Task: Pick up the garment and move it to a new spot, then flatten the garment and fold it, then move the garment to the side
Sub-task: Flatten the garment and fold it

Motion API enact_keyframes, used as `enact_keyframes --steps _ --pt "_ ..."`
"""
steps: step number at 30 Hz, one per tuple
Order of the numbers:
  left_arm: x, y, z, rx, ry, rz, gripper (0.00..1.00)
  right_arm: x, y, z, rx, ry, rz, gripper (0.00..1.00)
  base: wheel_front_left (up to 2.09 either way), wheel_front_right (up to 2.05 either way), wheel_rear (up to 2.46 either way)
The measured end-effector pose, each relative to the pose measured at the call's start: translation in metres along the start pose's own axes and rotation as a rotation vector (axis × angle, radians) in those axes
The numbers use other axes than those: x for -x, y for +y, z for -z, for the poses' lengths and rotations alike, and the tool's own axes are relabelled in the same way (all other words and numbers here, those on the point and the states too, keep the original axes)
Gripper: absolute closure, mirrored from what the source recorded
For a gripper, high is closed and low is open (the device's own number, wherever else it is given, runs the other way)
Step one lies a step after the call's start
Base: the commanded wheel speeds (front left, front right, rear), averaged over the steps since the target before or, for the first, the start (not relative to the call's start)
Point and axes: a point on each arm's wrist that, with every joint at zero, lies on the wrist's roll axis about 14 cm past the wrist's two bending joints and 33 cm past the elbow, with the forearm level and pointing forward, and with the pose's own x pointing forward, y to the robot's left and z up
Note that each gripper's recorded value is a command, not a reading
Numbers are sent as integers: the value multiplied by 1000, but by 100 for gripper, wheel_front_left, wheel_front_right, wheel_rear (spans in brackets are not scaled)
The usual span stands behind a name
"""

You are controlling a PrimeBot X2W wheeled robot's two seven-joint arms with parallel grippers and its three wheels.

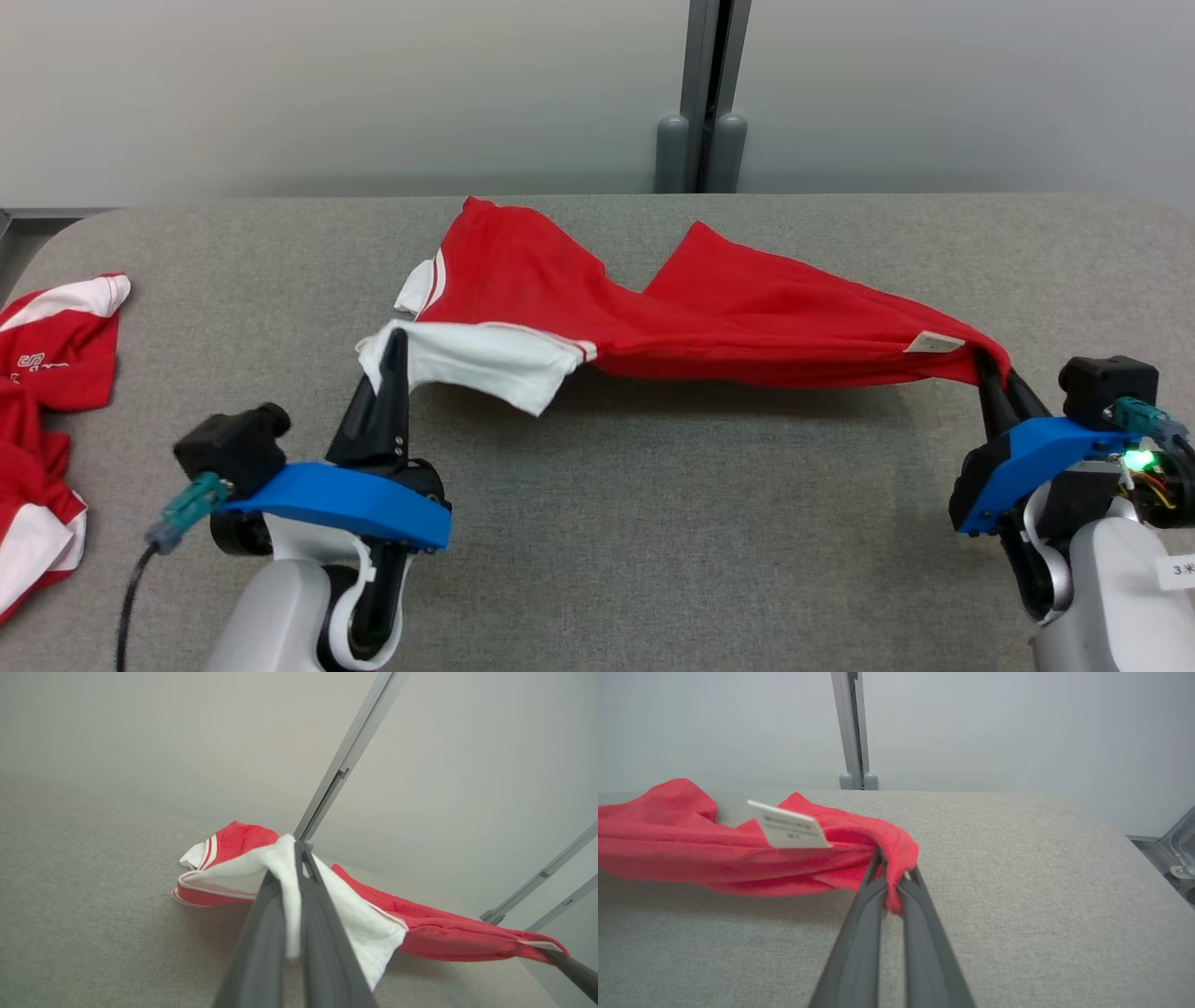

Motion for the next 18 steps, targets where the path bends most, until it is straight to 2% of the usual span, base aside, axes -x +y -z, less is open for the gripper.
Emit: enact_keyframes --steps 4,8,14,18 --pt "5 -34 -69 45 -186 112 100 23 -6 -35 16 -70 12 100 0 0 0" --pt "16 -69 -119 47 -286 227 100 49 -5 -71 34 -145 9 100 0 0 0" --pt "24 -111 -159 30 -322 368 100 87 -6 -145 95 -338 34 100 0 0 0" --pt "10 -124 -167 -18 -287 418 100 94 -8 -175 153 -400 47 100 0 0 0"
